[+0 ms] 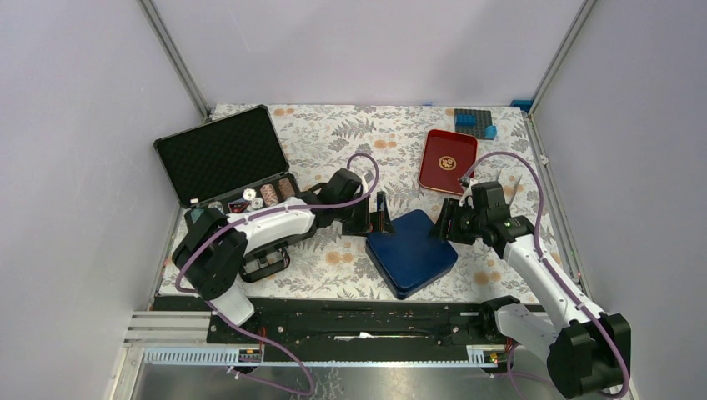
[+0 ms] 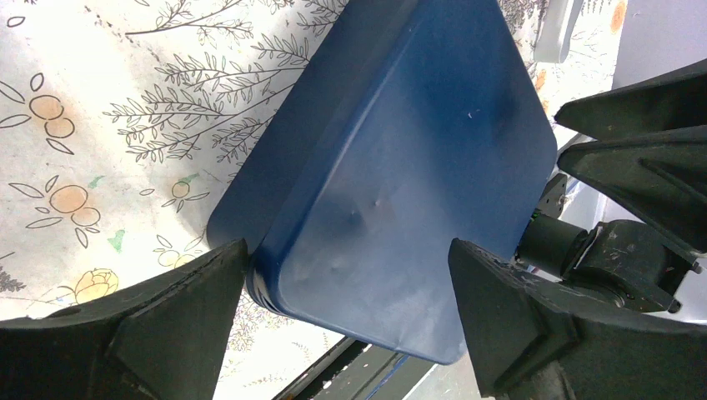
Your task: Pack the chocolate
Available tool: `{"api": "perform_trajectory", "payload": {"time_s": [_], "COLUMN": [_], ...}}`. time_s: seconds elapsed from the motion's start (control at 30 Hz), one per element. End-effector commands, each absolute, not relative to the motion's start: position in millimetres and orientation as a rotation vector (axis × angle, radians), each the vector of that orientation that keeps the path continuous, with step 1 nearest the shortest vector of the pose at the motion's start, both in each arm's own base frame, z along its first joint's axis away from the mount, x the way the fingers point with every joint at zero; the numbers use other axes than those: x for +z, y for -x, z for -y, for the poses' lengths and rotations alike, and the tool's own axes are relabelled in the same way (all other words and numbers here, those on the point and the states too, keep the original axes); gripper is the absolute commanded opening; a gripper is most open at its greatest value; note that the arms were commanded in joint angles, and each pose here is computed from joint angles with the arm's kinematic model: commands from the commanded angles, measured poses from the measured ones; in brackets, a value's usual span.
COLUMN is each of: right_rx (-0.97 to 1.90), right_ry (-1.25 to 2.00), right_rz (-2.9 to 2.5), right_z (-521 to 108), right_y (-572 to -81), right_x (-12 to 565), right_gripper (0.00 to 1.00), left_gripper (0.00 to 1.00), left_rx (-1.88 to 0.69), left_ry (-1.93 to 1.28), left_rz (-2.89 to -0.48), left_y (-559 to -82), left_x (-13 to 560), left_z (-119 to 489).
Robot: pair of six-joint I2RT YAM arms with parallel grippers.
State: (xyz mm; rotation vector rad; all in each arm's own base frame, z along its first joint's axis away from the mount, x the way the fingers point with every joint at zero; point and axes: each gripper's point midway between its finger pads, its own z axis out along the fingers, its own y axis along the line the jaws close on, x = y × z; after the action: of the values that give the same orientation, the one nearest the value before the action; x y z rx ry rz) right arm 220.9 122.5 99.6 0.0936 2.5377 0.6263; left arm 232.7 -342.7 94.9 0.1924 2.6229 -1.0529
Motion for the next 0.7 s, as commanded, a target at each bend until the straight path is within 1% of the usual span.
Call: {"api": "perform_trajectory", "payload": {"time_s": [0.0, 0.17, 0.23, 0.27, 0.37, 0.43, 0.53, 0.67], "right_rx": [0.642, 0.644, 0.608, 0.588, 0.513, 0.492, 0.495, 0.539], "right_ry": [-0.097, -0.097, -0.108, -0.107, -0.079, -0.044, -0.017, -0.016], "right_rz": [-2.478, -2.464, -2.468, -2.468, -2.473, -2.481, -2.491, -2.491], "right_z": [-125.9, -126.0, -121.3, -119.0, -110.8, -110.0, -112.8, -119.6], "right_y": [-230.4, -231.2, -232.4, -233.3, -239.1, -243.6, -249.7, -253.7], "right_x": [124.6, 129.7, 125.6, 123.9, 118.3, 116.9, 114.6, 111.6], "right_gripper": [0.56, 0.56, 0.58, 0.61, 0.76, 0.82, 0.87, 0.89], "left_gripper": [0.96, 0.96, 0.96, 0.96, 0.98, 0.98, 0.98, 0.95], "left_rx": [-1.048, -1.025, -1.013, -0.997, -0.975, -0.959, -0.937, -0.965], "left_ry": [-0.245, -0.274, -0.275, -0.274, -0.269, -0.25, -0.18, -0.067], "left_rz": [-2.58, -2.598, -2.584, -2.579, -2.563, -2.563, -2.561, -2.544], "left_y": [-240.6, -240.0, -241.7, -242.4, -244.0, -244.5, -246.3, -240.7], "left_x": [110.8, 109.2, 114.0, 116.0, 122.8, 123.1, 122.9, 126.2], "left_z": [350.6, 349.5, 347.7, 345.6, 341.5, 338.8, 333.3, 326.0]}}
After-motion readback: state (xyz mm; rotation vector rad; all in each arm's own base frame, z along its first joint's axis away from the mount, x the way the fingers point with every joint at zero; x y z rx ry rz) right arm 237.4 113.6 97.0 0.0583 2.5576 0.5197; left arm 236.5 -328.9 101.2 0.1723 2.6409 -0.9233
